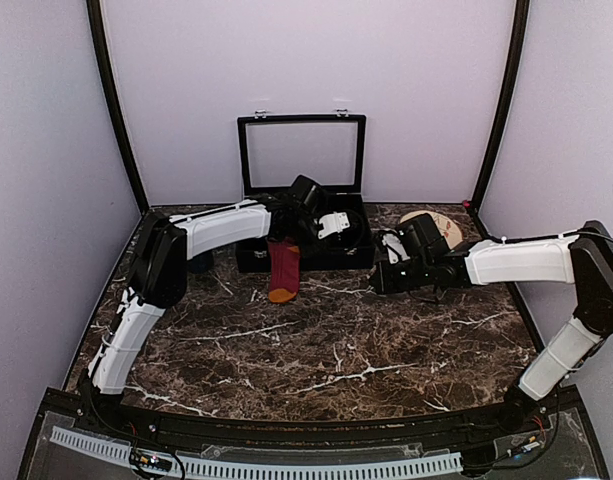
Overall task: Roll the socks
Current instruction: Move the storage box to the center of the board.
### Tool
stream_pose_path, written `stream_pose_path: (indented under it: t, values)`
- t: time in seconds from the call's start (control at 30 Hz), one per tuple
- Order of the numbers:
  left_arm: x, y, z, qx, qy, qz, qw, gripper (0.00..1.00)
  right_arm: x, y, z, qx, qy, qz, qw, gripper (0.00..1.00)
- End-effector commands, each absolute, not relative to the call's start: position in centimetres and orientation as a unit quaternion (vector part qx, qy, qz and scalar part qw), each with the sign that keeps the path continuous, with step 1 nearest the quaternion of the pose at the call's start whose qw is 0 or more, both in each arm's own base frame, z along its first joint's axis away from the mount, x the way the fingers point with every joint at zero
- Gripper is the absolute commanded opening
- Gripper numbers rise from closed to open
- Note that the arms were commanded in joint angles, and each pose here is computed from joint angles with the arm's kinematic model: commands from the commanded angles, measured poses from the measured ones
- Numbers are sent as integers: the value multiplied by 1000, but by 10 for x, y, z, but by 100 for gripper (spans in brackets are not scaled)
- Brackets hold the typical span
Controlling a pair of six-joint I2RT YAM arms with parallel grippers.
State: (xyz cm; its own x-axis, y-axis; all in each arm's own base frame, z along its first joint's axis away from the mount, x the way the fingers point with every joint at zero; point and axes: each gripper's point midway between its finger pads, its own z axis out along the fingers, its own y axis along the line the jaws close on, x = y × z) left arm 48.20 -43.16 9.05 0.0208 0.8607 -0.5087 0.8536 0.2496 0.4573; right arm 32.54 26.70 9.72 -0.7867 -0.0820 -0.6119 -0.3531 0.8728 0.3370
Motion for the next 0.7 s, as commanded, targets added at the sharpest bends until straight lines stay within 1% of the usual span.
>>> stream_pose_path:
  t: [0.0,0.3,0.67]
  values:
    - [446,-414,63,648,709,-36,274,0,337,269,117,-118,907,227,335,0]
    - [412,-406,51,653,722,-102,205,0,335,268,122,-114,905,233,338,0]
    - [391,-405,48,649,728,-144,167,0,331,265,129,-110,900,241,347,0]
